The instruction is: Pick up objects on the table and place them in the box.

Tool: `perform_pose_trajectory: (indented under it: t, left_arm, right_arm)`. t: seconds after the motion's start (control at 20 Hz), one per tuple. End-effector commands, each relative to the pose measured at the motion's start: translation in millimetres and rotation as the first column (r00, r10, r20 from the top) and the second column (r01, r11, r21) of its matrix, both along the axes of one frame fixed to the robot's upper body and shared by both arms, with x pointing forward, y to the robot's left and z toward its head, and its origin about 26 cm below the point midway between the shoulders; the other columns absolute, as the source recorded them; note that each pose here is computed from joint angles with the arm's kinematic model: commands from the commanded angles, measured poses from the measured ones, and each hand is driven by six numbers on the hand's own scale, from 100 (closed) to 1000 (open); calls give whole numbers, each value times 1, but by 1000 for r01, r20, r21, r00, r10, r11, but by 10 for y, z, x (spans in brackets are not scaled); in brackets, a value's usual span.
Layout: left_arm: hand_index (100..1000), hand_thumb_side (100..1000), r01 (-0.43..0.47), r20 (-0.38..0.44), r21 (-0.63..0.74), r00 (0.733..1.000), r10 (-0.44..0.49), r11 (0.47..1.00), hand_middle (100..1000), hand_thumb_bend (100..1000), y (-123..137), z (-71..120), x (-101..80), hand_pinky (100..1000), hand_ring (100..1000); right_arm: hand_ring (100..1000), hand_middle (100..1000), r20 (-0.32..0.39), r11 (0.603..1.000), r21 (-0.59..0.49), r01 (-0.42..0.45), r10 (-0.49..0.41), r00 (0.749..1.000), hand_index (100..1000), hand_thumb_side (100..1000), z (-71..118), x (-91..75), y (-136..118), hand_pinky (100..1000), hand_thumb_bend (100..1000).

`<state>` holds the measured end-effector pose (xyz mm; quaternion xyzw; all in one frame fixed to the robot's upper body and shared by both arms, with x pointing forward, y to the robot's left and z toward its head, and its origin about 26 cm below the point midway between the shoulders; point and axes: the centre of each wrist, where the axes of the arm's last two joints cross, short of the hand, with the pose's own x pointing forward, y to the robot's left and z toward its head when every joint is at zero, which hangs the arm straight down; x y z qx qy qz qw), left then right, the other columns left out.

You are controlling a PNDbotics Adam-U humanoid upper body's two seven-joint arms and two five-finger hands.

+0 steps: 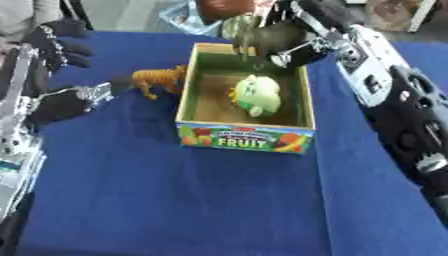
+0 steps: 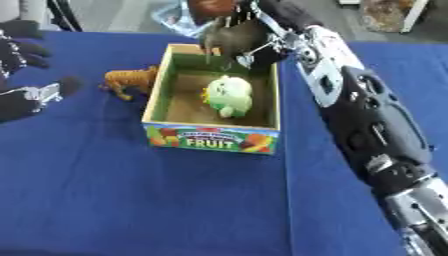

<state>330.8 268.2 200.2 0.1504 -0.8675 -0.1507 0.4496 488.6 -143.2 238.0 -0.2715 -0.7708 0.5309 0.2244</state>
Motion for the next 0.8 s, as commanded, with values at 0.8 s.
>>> perform_pose_trajectory:
  t: [0.8]
  left_arm:
    - [774,244,40,56,-7,998,-39,999,666,853,-88,166,3,604,630]
  right_arm:
    - [617,649,-104,1000,-15,-21,19,994,797,133,-392,18,273,454,466]
